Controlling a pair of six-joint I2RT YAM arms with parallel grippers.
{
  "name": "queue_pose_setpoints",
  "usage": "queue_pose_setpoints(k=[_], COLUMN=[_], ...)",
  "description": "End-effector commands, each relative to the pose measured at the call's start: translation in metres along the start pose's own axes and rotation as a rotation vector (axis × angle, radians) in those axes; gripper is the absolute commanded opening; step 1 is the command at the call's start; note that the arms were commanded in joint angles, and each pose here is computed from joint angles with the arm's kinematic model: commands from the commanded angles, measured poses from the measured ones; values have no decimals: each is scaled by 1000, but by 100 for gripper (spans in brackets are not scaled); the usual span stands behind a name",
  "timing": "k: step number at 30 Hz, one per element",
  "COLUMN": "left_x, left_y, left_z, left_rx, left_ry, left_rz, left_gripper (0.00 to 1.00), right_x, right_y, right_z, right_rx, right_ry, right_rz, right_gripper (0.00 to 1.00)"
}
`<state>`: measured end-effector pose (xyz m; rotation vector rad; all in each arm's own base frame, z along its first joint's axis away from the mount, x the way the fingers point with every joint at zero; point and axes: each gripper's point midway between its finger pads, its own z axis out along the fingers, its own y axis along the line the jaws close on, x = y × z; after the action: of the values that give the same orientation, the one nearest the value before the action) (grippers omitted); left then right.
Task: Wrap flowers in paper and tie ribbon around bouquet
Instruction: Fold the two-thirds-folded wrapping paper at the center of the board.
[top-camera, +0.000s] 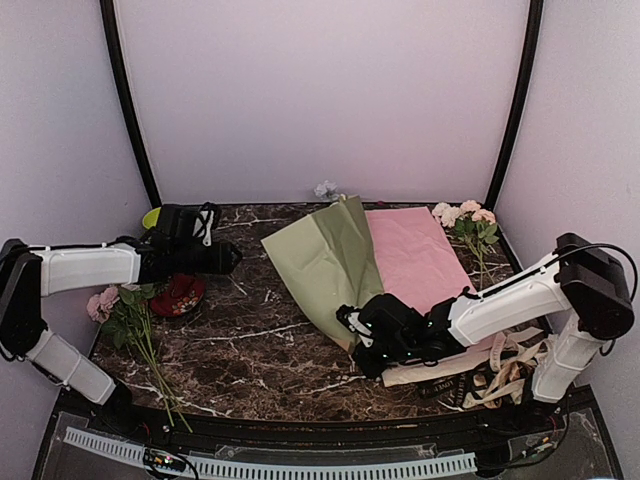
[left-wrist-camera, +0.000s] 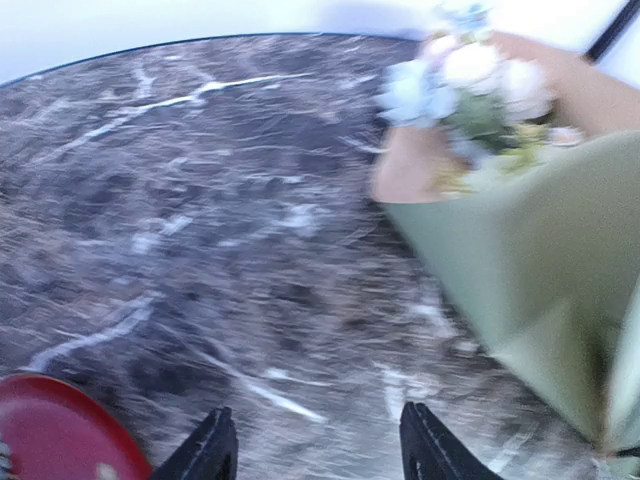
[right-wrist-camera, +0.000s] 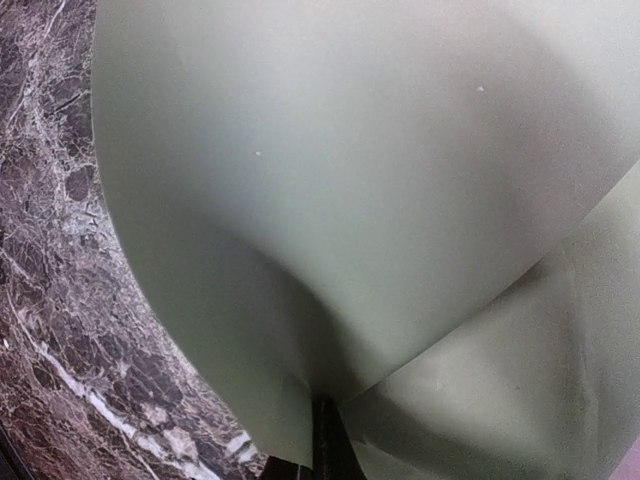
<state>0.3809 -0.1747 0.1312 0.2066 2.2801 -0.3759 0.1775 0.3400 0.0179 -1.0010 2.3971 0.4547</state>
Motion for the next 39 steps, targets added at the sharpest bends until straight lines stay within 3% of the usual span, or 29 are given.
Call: queue_pose_setpoints(k=[1,4,11,17,25,27,30,31,35,39], left_x=[-4,13,37,54,39,40,47,52,72,86], left_y=[-104,-149,-164,-165,-187,-190,-188,-182,-151,-141], left_z=[-40,-47,-17,11,0,-1,1,6,35,56], left_rx=[515,601,678,669,833,858,851,810,630,580], left_ry=[-156,-177,-80,-2,-81,-70,-41,-23,60,121], left_rz=[-97,3,-91,-129,-148,-151,-156,-164,-171,-157], left_gripper=[65,73,78,76,55,39,6,0,0,0], right_x=[28,28,26,23,20,20,18,17,3,-22], right_y=[4,4,4,3,4,4,4,4,13,27], right_z=[8,9,10,8,9,9,8,7,-5,-28], right_rx=[-15,-10,-6,1,0,1,2,3,-34,-103], right_ry=[110,114,113,107,105,105,104,102,61,-26], right_rz=[-24,-31,-35,-36,-41,-44,-48,-50,-66,-94], right_gripper=[0,0,0,0,0,0,0,0,15,28])
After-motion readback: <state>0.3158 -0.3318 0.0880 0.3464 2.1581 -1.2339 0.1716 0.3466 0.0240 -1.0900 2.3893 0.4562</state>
